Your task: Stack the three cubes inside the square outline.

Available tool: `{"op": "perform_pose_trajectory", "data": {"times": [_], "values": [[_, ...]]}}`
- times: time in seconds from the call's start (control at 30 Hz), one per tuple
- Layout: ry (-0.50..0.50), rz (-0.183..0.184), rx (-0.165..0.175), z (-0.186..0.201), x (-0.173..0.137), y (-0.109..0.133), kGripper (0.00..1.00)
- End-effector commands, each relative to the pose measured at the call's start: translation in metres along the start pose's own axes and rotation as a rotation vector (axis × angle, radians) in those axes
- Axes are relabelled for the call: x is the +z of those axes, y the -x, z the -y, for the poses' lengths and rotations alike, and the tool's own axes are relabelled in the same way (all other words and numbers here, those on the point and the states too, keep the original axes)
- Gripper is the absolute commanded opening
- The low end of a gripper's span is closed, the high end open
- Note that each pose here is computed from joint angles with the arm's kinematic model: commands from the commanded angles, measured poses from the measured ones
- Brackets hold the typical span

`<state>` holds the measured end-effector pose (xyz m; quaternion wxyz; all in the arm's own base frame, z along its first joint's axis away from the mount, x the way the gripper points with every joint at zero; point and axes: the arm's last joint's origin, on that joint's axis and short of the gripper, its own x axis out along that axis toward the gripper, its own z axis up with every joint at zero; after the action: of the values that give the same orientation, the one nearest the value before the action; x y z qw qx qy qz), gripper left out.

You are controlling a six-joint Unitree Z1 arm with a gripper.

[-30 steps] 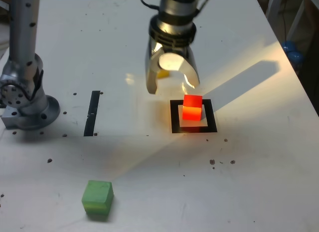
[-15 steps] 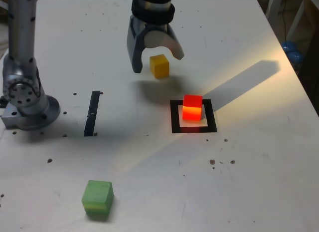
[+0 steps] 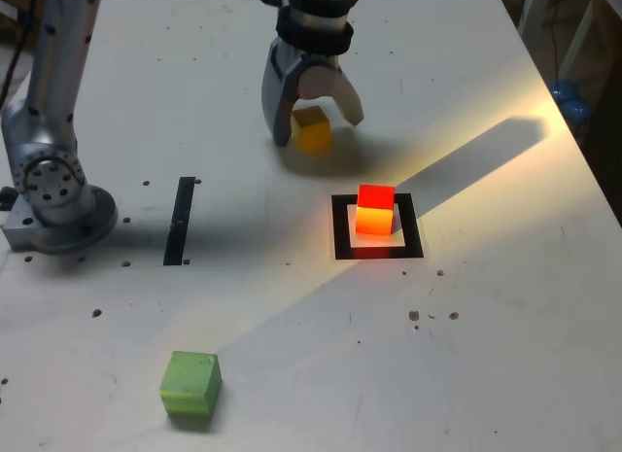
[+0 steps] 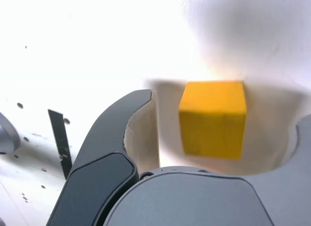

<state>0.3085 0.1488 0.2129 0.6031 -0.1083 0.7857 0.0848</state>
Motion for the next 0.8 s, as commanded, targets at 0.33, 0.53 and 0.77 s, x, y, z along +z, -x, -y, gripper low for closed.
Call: {"op": "perform_pose_trajectory", "data": {"times": [0.33,0.53,0.77], "values": [[-0.001,0.036,0.014,-0.0044,0.0055,0.0036,0.31],[-0.001,0.036,0.012,-0.0044,0.0061,0.0032,0.31],[-0.001,0.037,0.012,-0.0044,0.0064,0.0036,0.31]]}}
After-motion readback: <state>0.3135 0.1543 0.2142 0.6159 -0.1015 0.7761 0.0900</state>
